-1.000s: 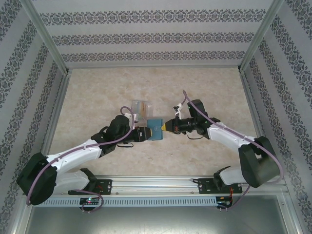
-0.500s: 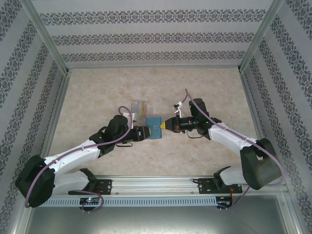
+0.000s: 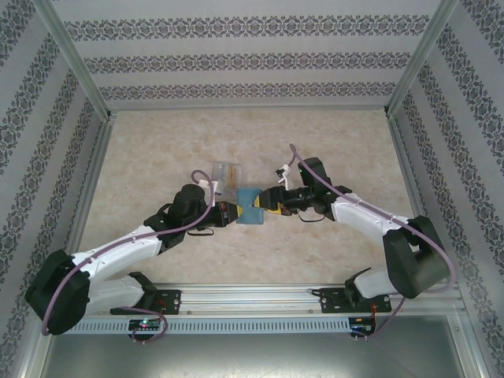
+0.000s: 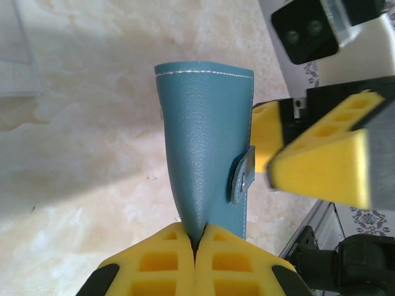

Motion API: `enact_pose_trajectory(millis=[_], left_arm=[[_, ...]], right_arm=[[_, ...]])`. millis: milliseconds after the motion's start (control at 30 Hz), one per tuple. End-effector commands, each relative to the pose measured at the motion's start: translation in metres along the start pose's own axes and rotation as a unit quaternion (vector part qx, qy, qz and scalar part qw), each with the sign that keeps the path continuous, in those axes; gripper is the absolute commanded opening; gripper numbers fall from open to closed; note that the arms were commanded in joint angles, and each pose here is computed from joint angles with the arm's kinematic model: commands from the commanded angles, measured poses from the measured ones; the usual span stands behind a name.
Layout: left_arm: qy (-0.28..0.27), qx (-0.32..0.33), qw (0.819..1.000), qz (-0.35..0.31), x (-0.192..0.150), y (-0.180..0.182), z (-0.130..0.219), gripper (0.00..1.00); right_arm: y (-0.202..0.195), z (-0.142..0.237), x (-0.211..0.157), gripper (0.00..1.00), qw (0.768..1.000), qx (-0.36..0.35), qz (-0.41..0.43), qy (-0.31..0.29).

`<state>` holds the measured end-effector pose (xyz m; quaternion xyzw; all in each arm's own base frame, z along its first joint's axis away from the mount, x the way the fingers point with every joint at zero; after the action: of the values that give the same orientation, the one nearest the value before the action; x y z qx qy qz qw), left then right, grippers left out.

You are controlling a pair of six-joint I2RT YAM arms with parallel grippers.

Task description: Put the credit cards into the card holder

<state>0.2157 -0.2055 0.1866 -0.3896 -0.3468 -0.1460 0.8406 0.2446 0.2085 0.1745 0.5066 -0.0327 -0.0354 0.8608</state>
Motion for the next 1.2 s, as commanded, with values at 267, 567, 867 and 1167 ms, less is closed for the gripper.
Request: enact_pose_trajectory(millis=[267,567,867,1167], left_arm=[[0.039,0.121,0.992,-0.007,0.005,0.018,0.000,0.00],[0.034,0.062,0.997,0.003,0.012,0.005,-0.009,0.00],[0.026,0.020,0.999,0.013,0.020,-0.008,-0.008,0.00],[0.015,0.027,0.999,0.010,0.025,-0.010,-0.002,0.00]], right_arm=[[0.010,-0.002,-0.009,0.52,0.953,-0.247,0.127,-0.119],[0.038,-0.022,-0.010,0.43,0.972,-0.174,0.101,-0.123],[0.043,-0.050,0.002,0.48,0.977,-0.168,0.080,-0.101],[0.028,-0.053,-0.001,0.42,0.962,-0.240,0.054,-0.121]])
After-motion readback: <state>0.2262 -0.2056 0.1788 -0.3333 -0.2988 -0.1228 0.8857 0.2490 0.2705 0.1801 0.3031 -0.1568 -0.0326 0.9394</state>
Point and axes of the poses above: each hand's point on the last joint's axis, 136 mm out from that joint toward the fingers, its own z axis back along the fingers, its own y axis along the line the jaws close on, x = y × z, the point moved 7 cm from there along z, back along the fingers, and after that the axes turned 15 degrees about -z, right-handed, at the moved point
